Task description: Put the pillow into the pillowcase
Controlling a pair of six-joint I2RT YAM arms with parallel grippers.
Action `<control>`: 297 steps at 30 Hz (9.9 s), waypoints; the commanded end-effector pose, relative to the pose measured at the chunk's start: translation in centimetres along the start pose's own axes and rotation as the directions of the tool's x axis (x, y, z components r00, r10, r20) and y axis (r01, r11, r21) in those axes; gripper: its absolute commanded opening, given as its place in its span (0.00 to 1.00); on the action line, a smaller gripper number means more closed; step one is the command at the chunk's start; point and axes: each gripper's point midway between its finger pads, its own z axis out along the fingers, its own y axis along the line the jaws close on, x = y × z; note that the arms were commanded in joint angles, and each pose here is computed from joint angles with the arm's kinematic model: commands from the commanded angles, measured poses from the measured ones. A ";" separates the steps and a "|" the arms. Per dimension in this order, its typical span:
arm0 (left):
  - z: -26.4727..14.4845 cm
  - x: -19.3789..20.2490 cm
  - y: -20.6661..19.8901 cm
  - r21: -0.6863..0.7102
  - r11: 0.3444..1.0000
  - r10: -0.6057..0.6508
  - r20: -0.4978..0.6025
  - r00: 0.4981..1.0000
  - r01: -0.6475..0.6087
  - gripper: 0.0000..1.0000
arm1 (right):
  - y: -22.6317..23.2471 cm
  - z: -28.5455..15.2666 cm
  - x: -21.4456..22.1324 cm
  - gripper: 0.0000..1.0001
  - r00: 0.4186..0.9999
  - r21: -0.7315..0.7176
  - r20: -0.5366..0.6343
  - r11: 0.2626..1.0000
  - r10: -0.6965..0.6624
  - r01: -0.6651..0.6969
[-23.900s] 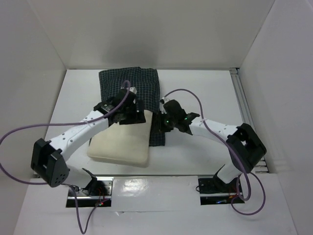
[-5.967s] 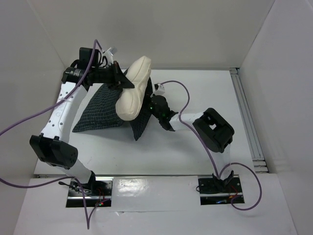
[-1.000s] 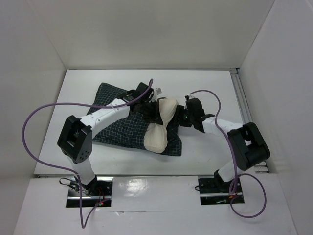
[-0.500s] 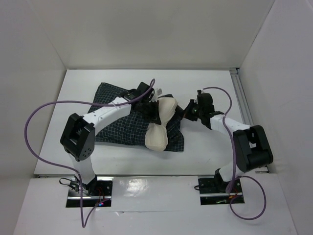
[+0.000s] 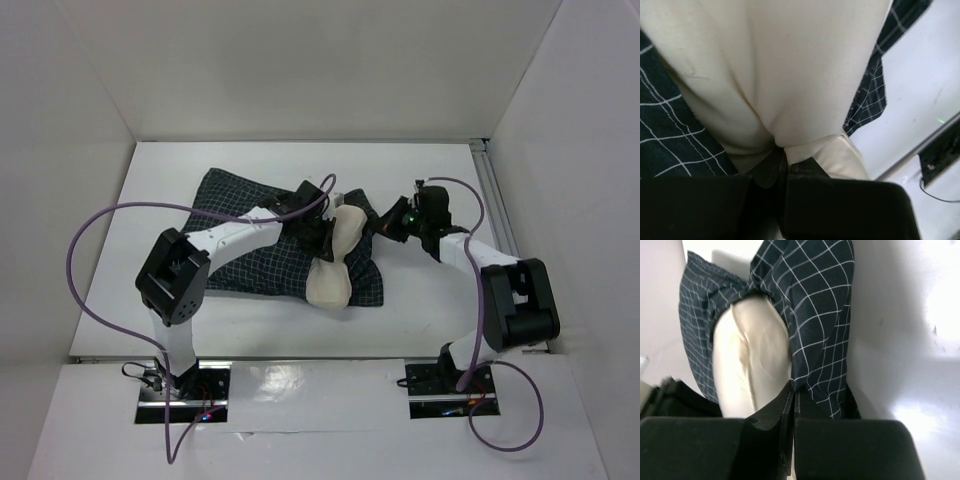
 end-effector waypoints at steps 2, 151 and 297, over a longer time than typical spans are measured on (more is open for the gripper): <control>-0.1 10.9 5.2 -0.178 0.983 -0.019 -0.370 0.929 -0.051 0.00 | 5.1 -0.7 -13.3 0.00 0.932 -0.105 0.360 0.991 -0.044 0.087; -6.6 -6.8 1.4 0.119 0.921 -0.379 0.059 0.924 0.370 0.35 | 10.6 -3.9 10.7 0.00 0.760 -0.190 0.038 0.742 -0.649 0.643; -11.6 0.6 25.6 -0.100 0.588 -0.711 0.409 0.572 0.803 0.68 | 3.7 -5.6 15.1 1.00 0.921 0.038 -0.237 0.945 -0.308 0.326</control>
